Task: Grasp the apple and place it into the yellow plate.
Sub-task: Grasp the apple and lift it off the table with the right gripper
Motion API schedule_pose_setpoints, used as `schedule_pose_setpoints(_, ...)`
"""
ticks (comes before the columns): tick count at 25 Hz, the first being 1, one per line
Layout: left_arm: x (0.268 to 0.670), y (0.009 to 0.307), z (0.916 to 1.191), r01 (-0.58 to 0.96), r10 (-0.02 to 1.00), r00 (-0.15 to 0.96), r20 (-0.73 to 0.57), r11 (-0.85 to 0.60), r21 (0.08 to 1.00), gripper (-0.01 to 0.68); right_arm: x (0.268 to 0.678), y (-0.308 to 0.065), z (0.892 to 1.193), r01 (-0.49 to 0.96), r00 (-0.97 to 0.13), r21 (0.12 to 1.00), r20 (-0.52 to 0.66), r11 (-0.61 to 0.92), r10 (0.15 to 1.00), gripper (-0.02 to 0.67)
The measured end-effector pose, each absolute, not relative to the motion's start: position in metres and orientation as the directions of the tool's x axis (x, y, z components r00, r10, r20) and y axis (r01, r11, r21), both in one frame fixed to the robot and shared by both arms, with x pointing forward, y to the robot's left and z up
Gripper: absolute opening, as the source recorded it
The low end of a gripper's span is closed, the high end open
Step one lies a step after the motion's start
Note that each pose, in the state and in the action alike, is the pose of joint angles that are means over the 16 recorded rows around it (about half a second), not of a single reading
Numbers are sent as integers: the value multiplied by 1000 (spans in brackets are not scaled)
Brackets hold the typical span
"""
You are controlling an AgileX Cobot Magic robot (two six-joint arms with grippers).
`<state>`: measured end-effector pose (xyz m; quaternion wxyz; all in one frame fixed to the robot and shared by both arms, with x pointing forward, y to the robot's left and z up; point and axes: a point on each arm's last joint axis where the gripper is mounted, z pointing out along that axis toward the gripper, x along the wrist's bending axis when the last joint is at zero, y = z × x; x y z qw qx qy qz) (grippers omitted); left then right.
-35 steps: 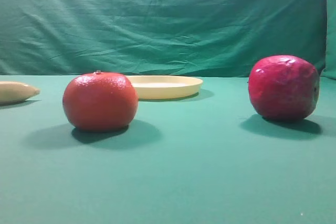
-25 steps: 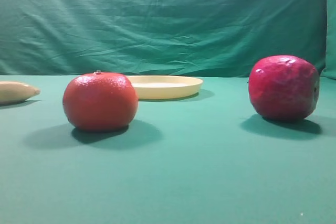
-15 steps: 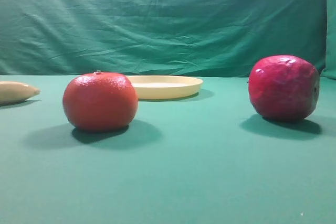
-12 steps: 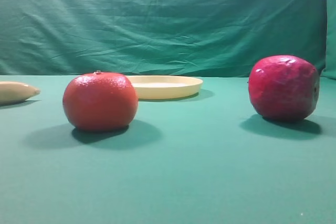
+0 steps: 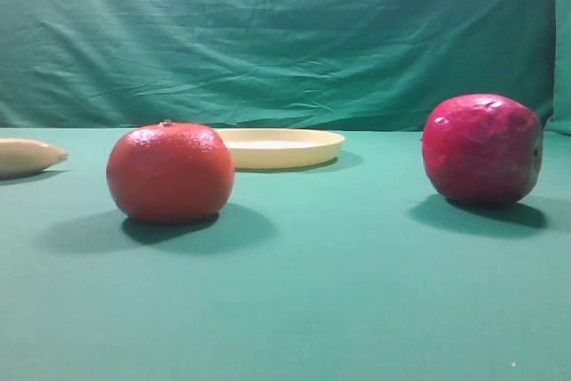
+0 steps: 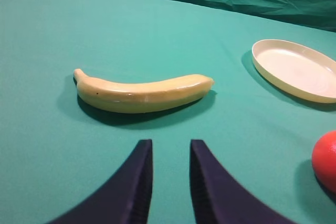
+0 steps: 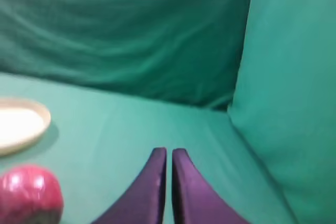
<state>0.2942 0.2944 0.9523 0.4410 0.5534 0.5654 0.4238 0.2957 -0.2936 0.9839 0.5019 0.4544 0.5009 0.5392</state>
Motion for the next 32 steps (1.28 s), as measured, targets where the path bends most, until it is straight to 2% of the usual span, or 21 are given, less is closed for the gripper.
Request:
schedule_pose_setpoints(4, 294, 294, 952, 252, 1000, 1, -30, 28, 967, 157, 298, -288, 1001, -149, -146, 987, 36, -58, 989, 0)
schedule_pose_setpoints(7, 294, 294, 952, 252, 1000, 1, -30, 28, 967, 157, 304, -284, 1013, -130, -191, 988, 58, -84, 980, 0)
schedule_pose_setpoints(12, 294, 294, 952, 252, 1000, 1, -30, 28, 967, 157, 325, -276, 1032, -23, -261, 999, 41, -49, 964, 0)
schedule_pose_setpoints(17, 294, 294, 952, 252, 1000, 1, -30, 28, 967, 157, 357, -261, 1044, 126, -396, 992, 35, 17, 917, 0)
schedule_pose_setpoints(24, 294, 294, 952, 252, 1000, 1, -30, 28, 967, 157, 395, -241, 1036, 383, -570, 917, 137, 114, 810, 0)
schedule_pose_setpoints(28, 294, 294, 952, 252, 1000, 1, -30, 28, 967, 157, 408, -236, 1027, 486, -599, 860, 201, 153, 775, 0)
schedule_pose_setpoints(32, 294, 294, 952, 252, 1000, 1, -30, 28, 967, 157, 417, -236, 1022, 522, -595, 835, 210, 175, 776, 0)
